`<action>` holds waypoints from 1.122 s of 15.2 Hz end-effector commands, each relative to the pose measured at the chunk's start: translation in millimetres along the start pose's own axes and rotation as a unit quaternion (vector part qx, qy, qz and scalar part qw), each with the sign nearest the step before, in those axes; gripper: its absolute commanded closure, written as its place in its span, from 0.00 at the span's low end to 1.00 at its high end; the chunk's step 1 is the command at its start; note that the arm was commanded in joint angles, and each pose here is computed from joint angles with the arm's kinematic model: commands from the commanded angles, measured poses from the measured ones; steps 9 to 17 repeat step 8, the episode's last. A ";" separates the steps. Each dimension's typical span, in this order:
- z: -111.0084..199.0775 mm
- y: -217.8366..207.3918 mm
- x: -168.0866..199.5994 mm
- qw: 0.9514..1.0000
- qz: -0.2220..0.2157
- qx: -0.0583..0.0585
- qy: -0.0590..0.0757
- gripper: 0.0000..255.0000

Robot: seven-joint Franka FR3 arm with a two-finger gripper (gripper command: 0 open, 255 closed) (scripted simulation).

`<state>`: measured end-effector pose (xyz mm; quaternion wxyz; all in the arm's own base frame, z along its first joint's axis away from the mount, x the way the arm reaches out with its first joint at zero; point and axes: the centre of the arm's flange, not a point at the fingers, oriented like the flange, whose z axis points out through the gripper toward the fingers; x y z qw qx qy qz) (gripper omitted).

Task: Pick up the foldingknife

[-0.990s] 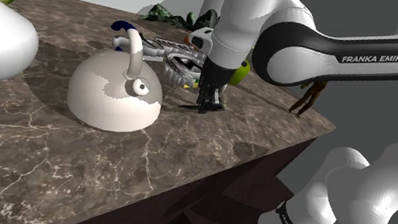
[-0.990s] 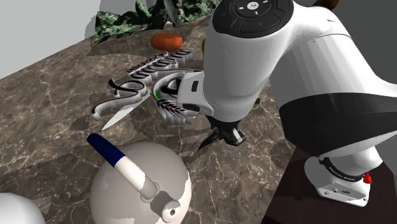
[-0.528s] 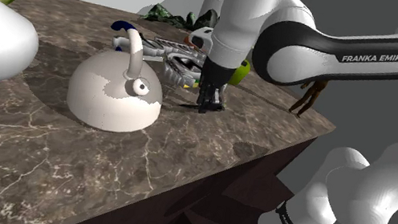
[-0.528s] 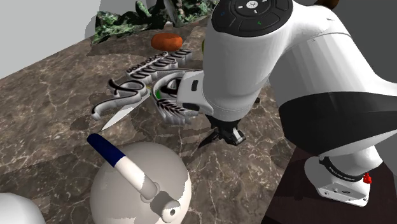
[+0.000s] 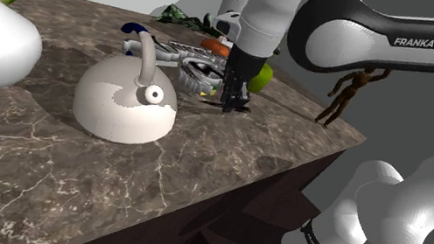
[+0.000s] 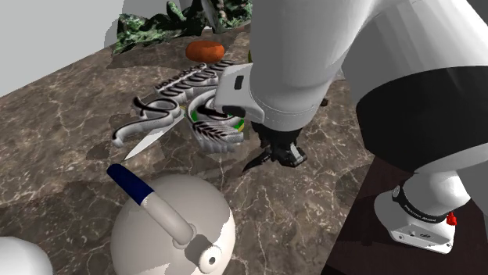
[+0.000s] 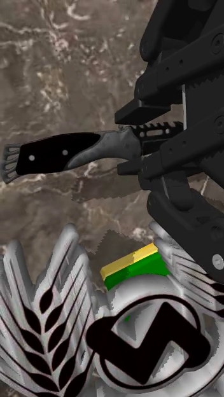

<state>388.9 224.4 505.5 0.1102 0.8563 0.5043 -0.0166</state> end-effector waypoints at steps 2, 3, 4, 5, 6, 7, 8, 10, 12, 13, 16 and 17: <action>-15.9 2.4 -2.0 1.000 0.000 0.000 0.000 1.00; -21.1 3.3 -2.7 1.000 0.000 0.000 0.000 1.00; -26.2 4.2 -3.5 1.000 0.000 0.000 0.000 1.00; -31.3 5.1 -4.2 1.000 0.000 0.000 0.000 1.00; -36.5 6.0 -5.0 1.000 0.000 0.000 0.000 1.00; -37.3 6.1 -5.1 1.000 0.000 0.000 0.000 1.00; -37.3 6.2 -5.1 1.000 0.000 0.000 0.000 1.00; -37.3 6.2 -5.1 1.000 0.000 0.000 0.000 1.00; -37.3 6.2 -5.1 1.000 0.000 0.000 0.000 1.00; -37.3 6.2 -5.1 1.000 0.000 0.000 0.000 1.00; -37.3 6.2 -5.1 1.000 0.000 0.000 0.000 1.00; -37.3 6.2 -5.1 1.000 0.000 0.000 0.000 1.00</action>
